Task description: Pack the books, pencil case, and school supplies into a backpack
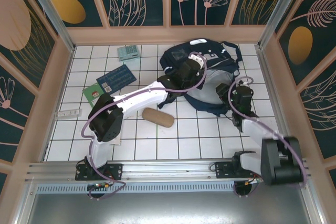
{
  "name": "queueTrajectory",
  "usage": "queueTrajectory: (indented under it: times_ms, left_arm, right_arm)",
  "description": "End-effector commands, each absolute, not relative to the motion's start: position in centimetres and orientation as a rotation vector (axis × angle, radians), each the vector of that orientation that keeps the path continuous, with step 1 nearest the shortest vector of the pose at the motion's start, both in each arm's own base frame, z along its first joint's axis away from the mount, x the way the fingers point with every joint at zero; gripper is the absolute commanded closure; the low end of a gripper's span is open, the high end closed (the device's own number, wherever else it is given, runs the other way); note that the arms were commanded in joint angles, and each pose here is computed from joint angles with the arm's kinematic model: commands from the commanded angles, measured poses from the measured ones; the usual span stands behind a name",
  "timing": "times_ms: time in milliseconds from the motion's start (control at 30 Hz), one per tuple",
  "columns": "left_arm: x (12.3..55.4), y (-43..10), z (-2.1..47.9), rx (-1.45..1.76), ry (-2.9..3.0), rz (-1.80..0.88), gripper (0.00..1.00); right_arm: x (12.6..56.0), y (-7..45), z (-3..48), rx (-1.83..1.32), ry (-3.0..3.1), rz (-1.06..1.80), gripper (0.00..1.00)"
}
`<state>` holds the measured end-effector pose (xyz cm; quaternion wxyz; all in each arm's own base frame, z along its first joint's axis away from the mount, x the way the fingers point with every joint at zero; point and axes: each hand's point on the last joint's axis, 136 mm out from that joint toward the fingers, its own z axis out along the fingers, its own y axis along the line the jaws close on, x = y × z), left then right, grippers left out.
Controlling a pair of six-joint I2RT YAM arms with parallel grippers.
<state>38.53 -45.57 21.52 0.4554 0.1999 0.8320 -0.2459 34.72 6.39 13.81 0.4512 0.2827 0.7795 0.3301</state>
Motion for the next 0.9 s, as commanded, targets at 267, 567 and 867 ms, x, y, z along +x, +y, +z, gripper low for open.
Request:
queueTrajectory:
  times_ms: [267,567,867]
  left_arm:
    - [40.5,-38.4,27.9,0.242,1.967,-0.574,0.31]
    - [44.0,-26.1,25.1,-0.055,1.994,-0.306,0.01]
    - [47.3,-13.0,19.7,-0.422,2.023,-0.181,0.02]
  right_arm:
    - [31.0,6.8,21.1,0.482,1.841,0.674,0.52]
    - [33.0,14.1,22.9,0.276,1.861,0.765,0.46]
    - [34.8,23.5,21.5,0.061,1.940,0.801,0.25]
